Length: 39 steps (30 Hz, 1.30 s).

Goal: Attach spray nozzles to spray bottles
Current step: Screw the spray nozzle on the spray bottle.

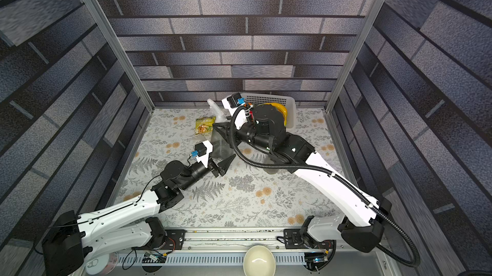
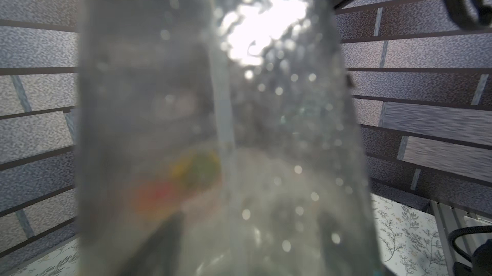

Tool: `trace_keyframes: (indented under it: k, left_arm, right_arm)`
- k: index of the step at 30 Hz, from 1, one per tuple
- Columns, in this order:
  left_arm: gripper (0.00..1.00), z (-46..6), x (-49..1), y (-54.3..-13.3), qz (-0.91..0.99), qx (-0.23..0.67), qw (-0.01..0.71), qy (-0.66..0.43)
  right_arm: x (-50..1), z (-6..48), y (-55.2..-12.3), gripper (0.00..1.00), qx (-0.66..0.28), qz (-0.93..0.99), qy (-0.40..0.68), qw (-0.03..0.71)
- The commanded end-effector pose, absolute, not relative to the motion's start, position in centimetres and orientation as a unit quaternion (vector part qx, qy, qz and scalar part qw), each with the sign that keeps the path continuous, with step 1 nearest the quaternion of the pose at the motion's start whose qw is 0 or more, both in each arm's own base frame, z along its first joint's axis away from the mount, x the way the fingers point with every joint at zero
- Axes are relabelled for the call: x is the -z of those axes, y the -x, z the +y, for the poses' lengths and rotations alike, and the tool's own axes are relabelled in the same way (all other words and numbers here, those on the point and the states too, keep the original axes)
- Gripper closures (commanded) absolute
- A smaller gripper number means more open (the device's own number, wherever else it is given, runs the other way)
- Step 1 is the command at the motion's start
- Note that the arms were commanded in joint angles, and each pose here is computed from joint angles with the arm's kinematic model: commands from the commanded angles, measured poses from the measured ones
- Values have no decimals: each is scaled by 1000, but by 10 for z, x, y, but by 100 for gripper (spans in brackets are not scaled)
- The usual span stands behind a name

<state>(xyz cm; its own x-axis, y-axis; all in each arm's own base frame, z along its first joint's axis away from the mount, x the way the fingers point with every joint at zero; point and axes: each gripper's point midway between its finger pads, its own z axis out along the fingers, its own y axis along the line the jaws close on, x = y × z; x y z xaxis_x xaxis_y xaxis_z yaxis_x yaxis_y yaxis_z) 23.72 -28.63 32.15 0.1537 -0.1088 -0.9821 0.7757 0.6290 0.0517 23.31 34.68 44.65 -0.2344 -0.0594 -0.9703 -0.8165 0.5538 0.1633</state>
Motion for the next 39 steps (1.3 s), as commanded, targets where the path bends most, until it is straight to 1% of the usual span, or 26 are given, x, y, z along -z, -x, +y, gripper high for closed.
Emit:
trace_keyframes:
  k: [1,5,6,8,9,11,14,17,22,24,29,32,34,36,37,39]
  left_arm:
    - [40,-284,-376,-232,495,302,763,-285]
    - [39,-286,-377,-236,490,289,772,-283]
    - [40,-287,-377,-236,490,286,773,-284]
    - [39,-289,-377,-237,490,286,773,-285]
    - [39,-289,-375,-237,492,285,772,-286]
    - [39,-289,-370,-237,496,284,769,-288]
    - [39,-286,-360,-234,506,285,759,-293]
    - [40,-281,-351,-233,518,289,750,-292]
    - [40,-277,-343,-234,527,293,744,-289]
    - [39,-275,-344,-235,527,296,744,-284]
    - [40,-274,-344,-236,529,301,741,-284]
    - [40,-275,-345,-234,528,311,737,-285]
    - [40,-277,-347,-230,527,324,731,-287]
    - [40,-279,-348,-226,526,335,725,-292]
    - [40,-280,-348,-224,526,340,722,-295]
    - [40,-283,-349,-219,525,350,715,-302]
  right_arm:
    - [-409,340,-259,83,-248,759,245,550]
    - [-414,340,-264,82,-178,760,204,591]
    - [-416,342,-265,80,-170,760,197,595]
    - [-419,349,-263,79,-183,759,196,594]
    - [-420,352,-262,76,-190,759,199,590]
    - [-426,355,-257,68,-206,756,212,585]
    - [-436,353,-243,52,-232,748,236,576]
    - [-446,343,-229,40,-247,744,256,566]
    - [-456,333,-207,30,-280,741,284,541]
    - [-453,328,-198,28,-290,743,295,526]
    - [-449,315,-171,27,-323,731,331,502]
    - [-450,300,-169,37,-312,718,344,519]
    - [-452,295,-166,46,-337,697,361,521]
    - [-461,290,-168,59,-375,676,361,521]
    - [-465,289,-168,62,-392,667,364,519]
    - [-473,292,-166,62,-422,643,382,512]
